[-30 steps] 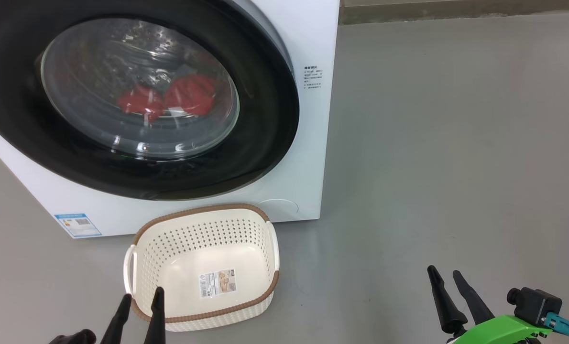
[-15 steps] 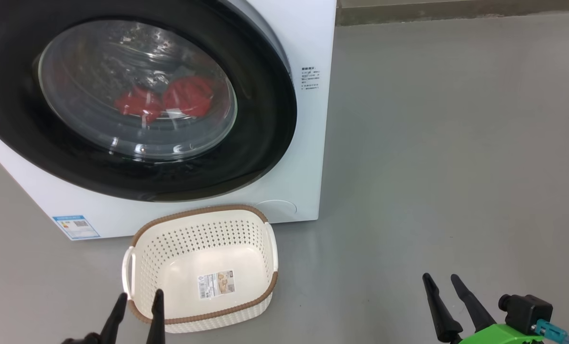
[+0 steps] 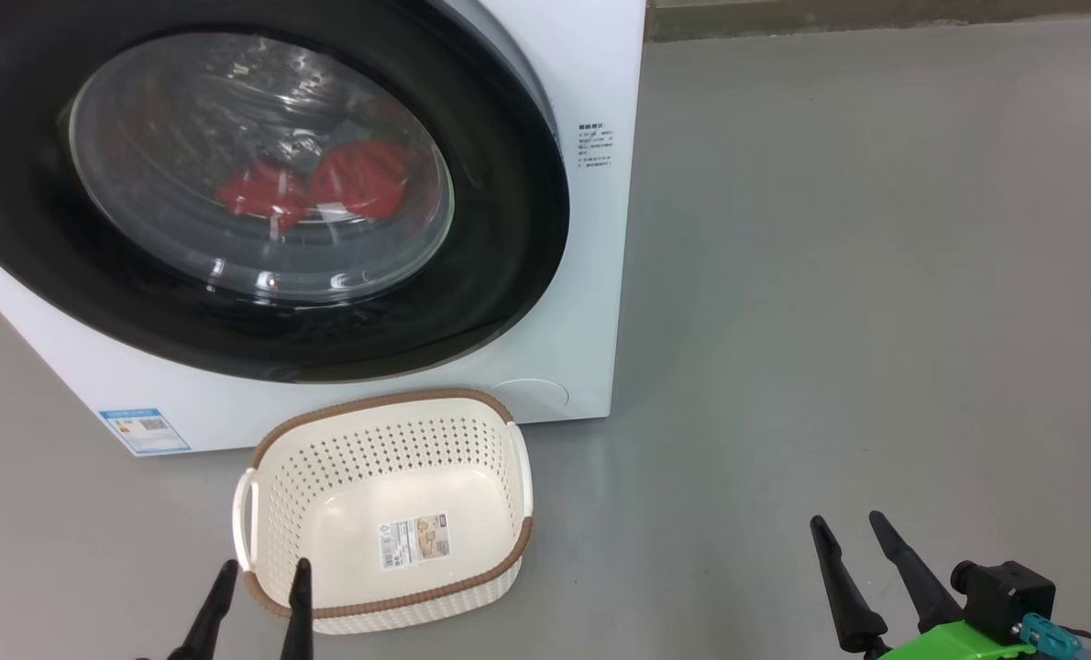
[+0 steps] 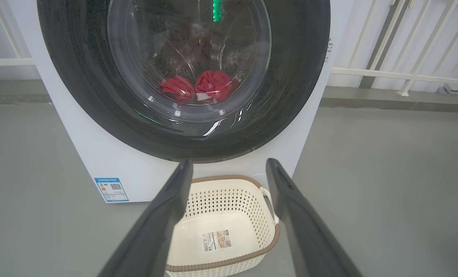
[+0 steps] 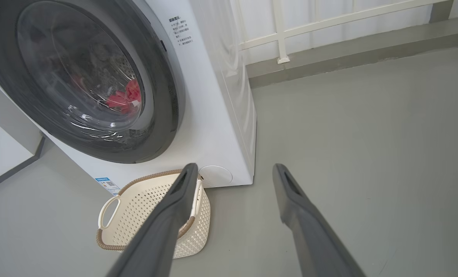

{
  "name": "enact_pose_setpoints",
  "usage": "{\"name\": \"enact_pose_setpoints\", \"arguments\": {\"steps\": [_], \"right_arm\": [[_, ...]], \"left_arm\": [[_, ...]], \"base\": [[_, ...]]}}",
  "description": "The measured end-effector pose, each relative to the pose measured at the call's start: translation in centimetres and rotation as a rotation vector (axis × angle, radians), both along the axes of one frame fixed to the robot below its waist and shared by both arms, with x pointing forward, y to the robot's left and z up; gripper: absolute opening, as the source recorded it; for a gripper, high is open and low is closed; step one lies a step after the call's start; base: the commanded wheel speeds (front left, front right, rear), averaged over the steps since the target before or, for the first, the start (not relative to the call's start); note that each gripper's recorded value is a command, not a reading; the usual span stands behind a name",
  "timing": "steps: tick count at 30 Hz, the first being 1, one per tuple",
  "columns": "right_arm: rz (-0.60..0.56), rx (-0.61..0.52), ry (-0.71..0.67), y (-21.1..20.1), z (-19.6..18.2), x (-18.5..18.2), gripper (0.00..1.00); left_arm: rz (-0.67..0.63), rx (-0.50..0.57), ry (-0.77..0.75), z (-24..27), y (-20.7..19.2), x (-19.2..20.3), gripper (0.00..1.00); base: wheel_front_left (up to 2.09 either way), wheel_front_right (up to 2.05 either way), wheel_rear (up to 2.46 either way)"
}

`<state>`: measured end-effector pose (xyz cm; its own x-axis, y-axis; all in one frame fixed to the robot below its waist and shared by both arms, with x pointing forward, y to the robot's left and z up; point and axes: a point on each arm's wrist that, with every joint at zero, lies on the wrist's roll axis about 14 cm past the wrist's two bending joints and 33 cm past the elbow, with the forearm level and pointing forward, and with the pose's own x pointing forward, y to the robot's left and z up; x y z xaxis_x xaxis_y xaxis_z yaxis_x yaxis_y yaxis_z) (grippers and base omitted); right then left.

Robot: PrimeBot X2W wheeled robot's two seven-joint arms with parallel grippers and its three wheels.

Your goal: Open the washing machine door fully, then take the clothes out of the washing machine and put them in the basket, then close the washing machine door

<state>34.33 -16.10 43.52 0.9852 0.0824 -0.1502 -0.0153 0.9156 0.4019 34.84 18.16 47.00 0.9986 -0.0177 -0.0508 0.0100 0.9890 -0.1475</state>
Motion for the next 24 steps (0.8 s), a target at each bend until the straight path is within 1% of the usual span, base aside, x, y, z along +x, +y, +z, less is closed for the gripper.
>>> {"name": "enact_pose_setpoints", "arguments": {"steps": [7,11,24], "right_arm": [[-0.003,-0.056,-0.014,-0.5,0.0,-0.3,1.00],[-0.028,-0.062,-0.006,-1.2,-0.3,-0.9,1.00],[-0.026,-0.053,-0.011,-0.9,-0.2,-0.8,1.00]], "left_arm": [[-0.025,0.052,-0.011,0.0,-0.2,0.0,1.00],[-0.007,0.043,-0.005,-0.4,0.4,-0.3,1.00],[-0.008,0.031,0.010,-0.9,0.6,-0.6,1.00]], "base": [[0.00,0.00,0.00],[0.00,0.00,0.00],[0.00,0.00,0.00]]}}
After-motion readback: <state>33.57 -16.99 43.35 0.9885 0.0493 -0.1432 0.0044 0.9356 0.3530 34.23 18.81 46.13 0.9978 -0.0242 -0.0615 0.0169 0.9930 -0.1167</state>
